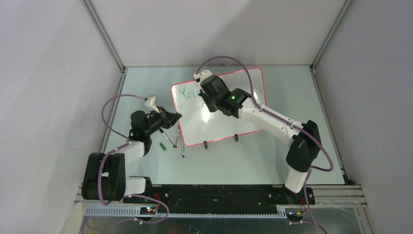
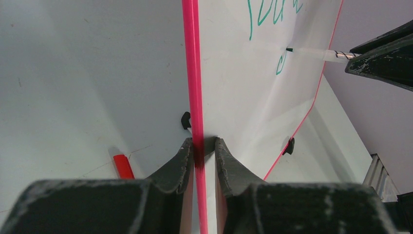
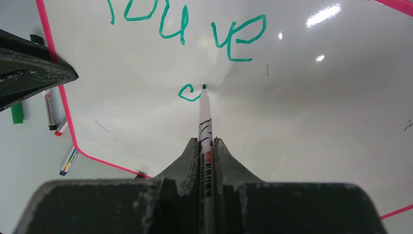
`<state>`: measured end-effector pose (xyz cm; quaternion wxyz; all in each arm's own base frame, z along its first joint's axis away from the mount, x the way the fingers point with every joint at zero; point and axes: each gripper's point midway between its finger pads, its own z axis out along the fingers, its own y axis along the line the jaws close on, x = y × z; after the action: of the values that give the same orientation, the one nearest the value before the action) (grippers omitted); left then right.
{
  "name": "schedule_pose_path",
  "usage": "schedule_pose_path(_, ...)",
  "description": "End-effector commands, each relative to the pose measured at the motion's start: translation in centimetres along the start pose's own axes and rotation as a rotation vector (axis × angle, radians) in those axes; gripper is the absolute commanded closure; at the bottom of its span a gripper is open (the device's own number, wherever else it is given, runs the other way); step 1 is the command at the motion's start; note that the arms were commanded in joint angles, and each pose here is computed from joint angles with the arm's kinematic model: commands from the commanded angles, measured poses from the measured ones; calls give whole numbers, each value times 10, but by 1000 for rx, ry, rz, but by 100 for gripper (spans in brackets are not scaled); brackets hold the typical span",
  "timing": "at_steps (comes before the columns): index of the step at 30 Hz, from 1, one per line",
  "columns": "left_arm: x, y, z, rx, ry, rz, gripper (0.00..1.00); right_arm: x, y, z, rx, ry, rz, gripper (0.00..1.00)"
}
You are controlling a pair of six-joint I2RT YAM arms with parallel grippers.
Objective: Write a sentence on the whiteboard
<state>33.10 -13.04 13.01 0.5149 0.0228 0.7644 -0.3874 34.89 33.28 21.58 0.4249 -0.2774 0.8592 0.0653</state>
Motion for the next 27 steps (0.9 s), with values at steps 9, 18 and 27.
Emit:
schedule_pose_path(9, 11, 24, -5, -117, 14, 3, 99, 18, -6, -9, 19, 23, 11, 100)
schedule_pose_path(18, 11, 25, -5, -118, 16, 4, 99, 31, 1, -13, -1, 44, 3, 100)
schedule_pose_path(27, 11, 25, -5, -118, 15, 5, 99, 38, 18, -10, -36, 61, -19, 100)
